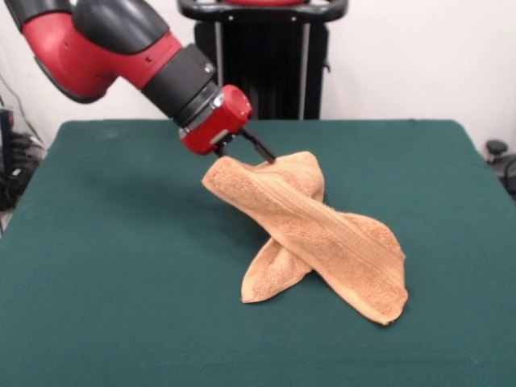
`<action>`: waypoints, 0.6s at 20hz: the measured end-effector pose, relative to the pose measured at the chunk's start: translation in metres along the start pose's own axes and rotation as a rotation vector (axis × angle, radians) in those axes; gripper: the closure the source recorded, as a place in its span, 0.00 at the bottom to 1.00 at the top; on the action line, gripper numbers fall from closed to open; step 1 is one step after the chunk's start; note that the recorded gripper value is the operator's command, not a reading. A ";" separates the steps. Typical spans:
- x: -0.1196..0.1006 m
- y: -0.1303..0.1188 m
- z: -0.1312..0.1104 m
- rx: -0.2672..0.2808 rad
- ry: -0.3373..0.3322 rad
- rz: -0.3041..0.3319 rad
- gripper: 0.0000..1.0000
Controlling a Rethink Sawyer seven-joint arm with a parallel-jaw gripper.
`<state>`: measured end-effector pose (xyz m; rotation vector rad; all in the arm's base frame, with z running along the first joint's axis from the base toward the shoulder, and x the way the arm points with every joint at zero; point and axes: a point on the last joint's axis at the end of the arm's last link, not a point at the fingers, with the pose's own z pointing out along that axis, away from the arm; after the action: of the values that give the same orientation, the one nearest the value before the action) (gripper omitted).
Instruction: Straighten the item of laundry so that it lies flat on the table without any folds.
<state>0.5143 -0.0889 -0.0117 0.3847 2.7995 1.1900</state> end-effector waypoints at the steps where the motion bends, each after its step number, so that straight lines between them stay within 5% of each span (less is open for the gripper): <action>1: 0.002 0.001 0.002 -0.004 0.008 -0.003 0.00; 12: -0.002 0.010 0.002 -0.017 0.004 -0.033 0.00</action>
<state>0.5181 -0.0817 -0.0062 0.3339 2.7858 1.2083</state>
